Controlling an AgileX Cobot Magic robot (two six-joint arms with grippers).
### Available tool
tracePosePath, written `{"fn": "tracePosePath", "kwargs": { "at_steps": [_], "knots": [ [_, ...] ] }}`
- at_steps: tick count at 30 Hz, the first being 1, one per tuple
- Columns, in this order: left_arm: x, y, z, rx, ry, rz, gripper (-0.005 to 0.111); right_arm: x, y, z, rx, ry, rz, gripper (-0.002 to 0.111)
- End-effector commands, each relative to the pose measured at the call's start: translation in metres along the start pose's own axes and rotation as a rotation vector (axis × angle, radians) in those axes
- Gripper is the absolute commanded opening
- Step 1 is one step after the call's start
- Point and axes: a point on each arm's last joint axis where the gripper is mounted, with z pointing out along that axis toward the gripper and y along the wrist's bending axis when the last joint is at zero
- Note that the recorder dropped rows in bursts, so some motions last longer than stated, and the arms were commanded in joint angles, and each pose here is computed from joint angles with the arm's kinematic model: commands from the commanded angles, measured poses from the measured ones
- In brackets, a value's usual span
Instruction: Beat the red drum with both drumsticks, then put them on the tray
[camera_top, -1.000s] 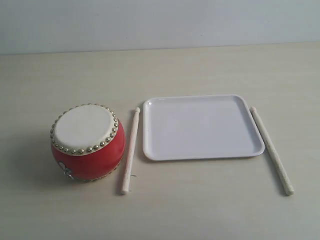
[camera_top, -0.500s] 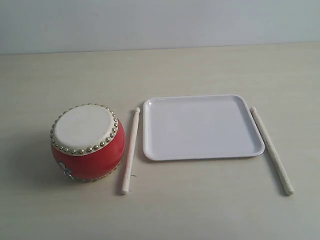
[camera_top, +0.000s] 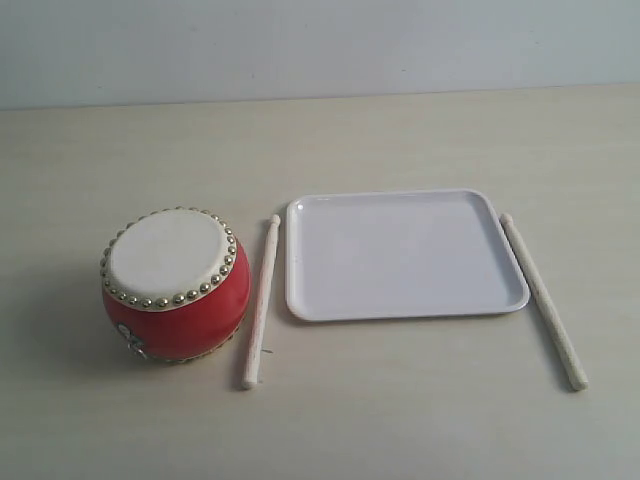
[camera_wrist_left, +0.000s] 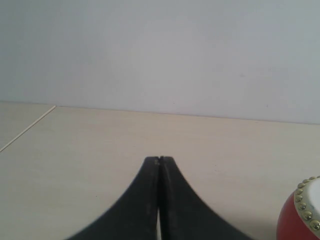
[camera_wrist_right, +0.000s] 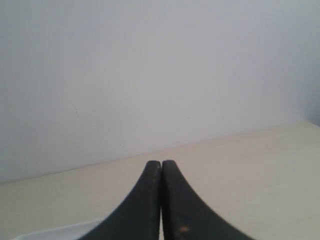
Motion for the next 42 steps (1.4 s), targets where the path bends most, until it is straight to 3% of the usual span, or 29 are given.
{"fn": "tracePosePath", "kwargs": {
  "at_steps": [1, 6, 14, 16, 25, 30, 34, 42],
  "knots": [
    [0.001, 0.000, 0.000, -0.003, -0.003, -0.006, 0.000, -0.008, 0.002, -0.001, -0.021, -0.104, 0.016, 0.000],
    [0.001, 0.000, 0.000, -0.003, -0.003, -0.006, 0.000, -0.020, 0.003, -0.003, -0.045, -0.239, 0.045, 0.000],
    [0.001, 0.000, 0.000, -0.003, -0.003, -0.006, 0.000, -0.042, -0.001, -0.011, -0.102, -0.490, 0.437, 0.000],
    [0.001, 0.000, 0.000, -0.003, -0.003, -0.006, 0.000, -0.050, 0.001, -0.010, -0.098, -0.477, 0.418, 0.000],
    [0.001, 0.000, 0.000, -0.003, -0.003, -0.006, 0.000, -0.138, 0.025, 0.048, -0.027, -0.150, 0.079, 0.000],
    [0.001, 0.000, 0.000, -0.003, -0.003, -0.006, 0.000, -0.158, 0.033, 0.092, 0.002, 0.230, -0.074, 0.000],
    [0.001, 0.000, 0.000, -0.003, -0.003, -0.006, 0.000, -0.142, 0.033, 0.133, -0.016, 0.683, -0.215, 0.003],
    [0.001, 0.000, 0.000, -0.003, -0.003, -0.006, 0.000, -0.052, 0.017, 0.177, -0.009, 1.271, -0.201, 0.005]
  ]
}}
